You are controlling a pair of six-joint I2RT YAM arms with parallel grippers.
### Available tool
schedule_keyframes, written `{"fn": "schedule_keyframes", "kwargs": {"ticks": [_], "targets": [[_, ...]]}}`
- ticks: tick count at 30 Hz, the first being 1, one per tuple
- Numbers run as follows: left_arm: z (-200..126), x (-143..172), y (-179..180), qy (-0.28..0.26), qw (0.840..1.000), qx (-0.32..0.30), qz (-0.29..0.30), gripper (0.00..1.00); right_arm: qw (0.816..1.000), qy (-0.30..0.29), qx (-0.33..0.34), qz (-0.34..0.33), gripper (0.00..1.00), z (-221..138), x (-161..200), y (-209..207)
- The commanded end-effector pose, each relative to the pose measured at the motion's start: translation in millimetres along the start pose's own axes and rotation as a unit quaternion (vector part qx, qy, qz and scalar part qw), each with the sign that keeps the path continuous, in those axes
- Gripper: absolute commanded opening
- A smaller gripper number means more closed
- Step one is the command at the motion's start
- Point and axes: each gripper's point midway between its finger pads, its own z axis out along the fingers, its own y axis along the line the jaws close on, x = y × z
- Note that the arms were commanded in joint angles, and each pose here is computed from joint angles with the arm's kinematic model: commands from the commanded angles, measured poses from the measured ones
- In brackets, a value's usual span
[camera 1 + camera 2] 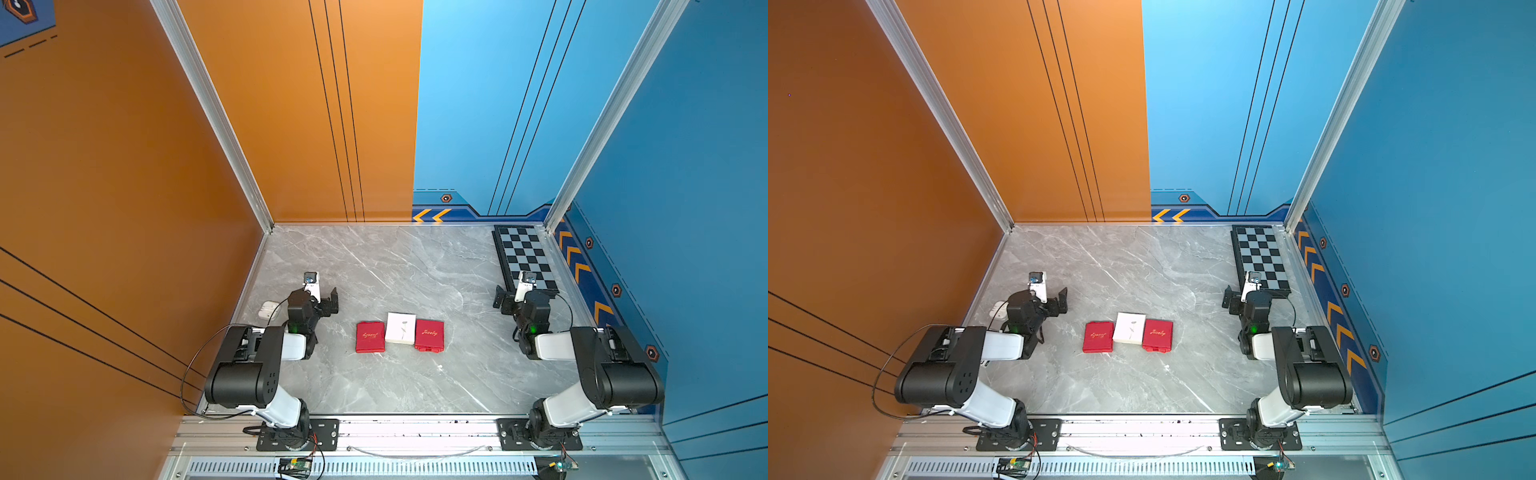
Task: Take the necklace out of the lift-off lid jewelry box
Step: Pick up the jewelry box from the center of the board.
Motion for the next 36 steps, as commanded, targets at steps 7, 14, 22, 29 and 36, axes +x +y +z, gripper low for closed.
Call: {"fn": "schedule_keyframes", "kwargs": {"ticks": [7, 14, 22, 29, 36], "targets": [[1.5, -4.3, -1.3, -0.005, 1.0, 0.004, 0.006, 0.98, 1.0, -0.013, 0.003, -0.006, 1.0, 1.3, -10.7, 1.0], [1.6, -4.5, -1.3, -0.005, 1.0, 0.004, 0.007, 0.98, 1.0, -0.013, 0.003, -0.006, 1.0, 1.3, -10.4, 0.9], [2.6, -5.6, 4.3, -0.005, 1.0, -0.009, -0.002, 0.98, 1.0, -0.013, 0.005, -0.006, 1.0, 1.3, -10.7, 0.4], [-22.6, -42.8, 14.5, -0.017, 0.995, -0.093, 0.022, 0.98, 0.997, 0.011, 0.058, -0.044, 1.0, -15.2, -60.1, 5.3], [-86.2, -145.3, 0.6, -0.075, 0.99, -0.094, -0.071, 0.98, 0.998, 0.047, 0.028, -0.013, 1.0, -65.9, -138.1, 57.0]]}}
